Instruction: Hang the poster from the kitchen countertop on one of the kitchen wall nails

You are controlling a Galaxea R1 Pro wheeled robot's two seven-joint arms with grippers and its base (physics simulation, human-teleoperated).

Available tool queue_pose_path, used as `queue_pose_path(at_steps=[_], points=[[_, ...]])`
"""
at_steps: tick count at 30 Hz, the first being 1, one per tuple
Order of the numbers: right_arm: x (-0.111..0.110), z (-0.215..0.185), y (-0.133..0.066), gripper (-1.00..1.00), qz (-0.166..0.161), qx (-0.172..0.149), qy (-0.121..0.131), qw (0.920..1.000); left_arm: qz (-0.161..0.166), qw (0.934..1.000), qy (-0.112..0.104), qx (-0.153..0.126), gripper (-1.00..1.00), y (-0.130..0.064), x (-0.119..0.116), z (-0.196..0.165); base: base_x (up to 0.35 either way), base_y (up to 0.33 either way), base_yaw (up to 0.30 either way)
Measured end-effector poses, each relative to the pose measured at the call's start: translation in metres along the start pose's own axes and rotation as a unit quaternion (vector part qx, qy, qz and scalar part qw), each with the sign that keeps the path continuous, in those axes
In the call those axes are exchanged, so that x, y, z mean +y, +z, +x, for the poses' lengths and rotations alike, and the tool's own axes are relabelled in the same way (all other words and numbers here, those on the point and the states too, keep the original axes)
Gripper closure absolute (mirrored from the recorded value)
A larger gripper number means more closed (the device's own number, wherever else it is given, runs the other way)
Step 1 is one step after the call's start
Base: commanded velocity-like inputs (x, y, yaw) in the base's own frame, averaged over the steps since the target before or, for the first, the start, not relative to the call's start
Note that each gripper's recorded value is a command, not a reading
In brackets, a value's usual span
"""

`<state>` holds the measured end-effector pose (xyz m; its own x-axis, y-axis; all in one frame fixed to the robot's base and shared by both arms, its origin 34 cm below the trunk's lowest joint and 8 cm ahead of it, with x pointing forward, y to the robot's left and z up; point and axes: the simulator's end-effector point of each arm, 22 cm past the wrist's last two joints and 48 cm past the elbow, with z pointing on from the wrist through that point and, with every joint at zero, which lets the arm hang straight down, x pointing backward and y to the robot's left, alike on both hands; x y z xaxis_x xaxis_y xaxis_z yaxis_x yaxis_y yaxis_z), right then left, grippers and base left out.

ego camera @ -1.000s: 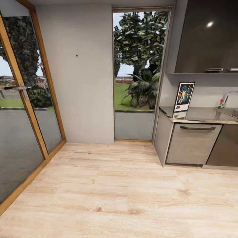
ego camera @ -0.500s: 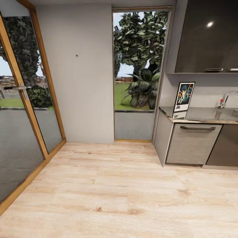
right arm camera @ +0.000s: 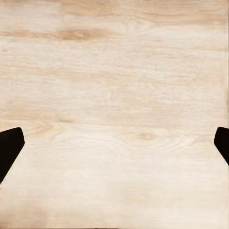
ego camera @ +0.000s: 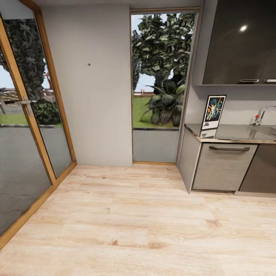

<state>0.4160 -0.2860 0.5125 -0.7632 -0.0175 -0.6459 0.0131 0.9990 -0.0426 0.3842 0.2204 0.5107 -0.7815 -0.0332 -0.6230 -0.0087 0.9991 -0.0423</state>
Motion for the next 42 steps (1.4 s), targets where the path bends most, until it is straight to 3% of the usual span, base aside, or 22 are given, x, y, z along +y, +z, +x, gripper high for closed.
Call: queue_pose_path(at_steps=[1,5,9,15,33,42], points=[[0.0,-0.012,0.002,-1.0,0.0,-0.013,0.0,0.9999,-0.001,0.9998,0.001,-0.018,-1.0,0.002,0.002,-0.017,0.0,0.0,0.0],[0.0,-0.025,0.003,-1.0,0.001,-0.027,0.001,0.9996,-0.002,0.9991,0.002,-0.043,-1.0,0.003,0.003,-0.04,0.0,0.0,0.0],[-0.002,-0.028,0.003,-1.0,0.002,-0.03,0.0,0.9996,-0.004,0.9988,0.003,-0.049,-1.0,0.003,0.008,-0.045,0.0,0.0,0.0],[-0.008,-0.025,0.002,-1.0,0.004,-0.027,-0.005,0.9996,-0.008,0.9987,0.005,-0.05,-1.0,0.003,0.014,-0.046,0.099,0.0,0.0],[-0.01,-0.017,0.001,-1.0,0.006,-0.02,-0.005,0.9998,-0.008,0.9987,0.006,-0.05,-1.0,0.003,0.015,-0.046,0.326,0.0,-0.001],[-0.01,-0.017,0.001,-1.0,0.006,-0.02,-0.005,0.9998,-0.008,0.9987,0.006,-0.05,-1.0,0.003,0.015,-0.046,0.33,0.0,-0.185]])
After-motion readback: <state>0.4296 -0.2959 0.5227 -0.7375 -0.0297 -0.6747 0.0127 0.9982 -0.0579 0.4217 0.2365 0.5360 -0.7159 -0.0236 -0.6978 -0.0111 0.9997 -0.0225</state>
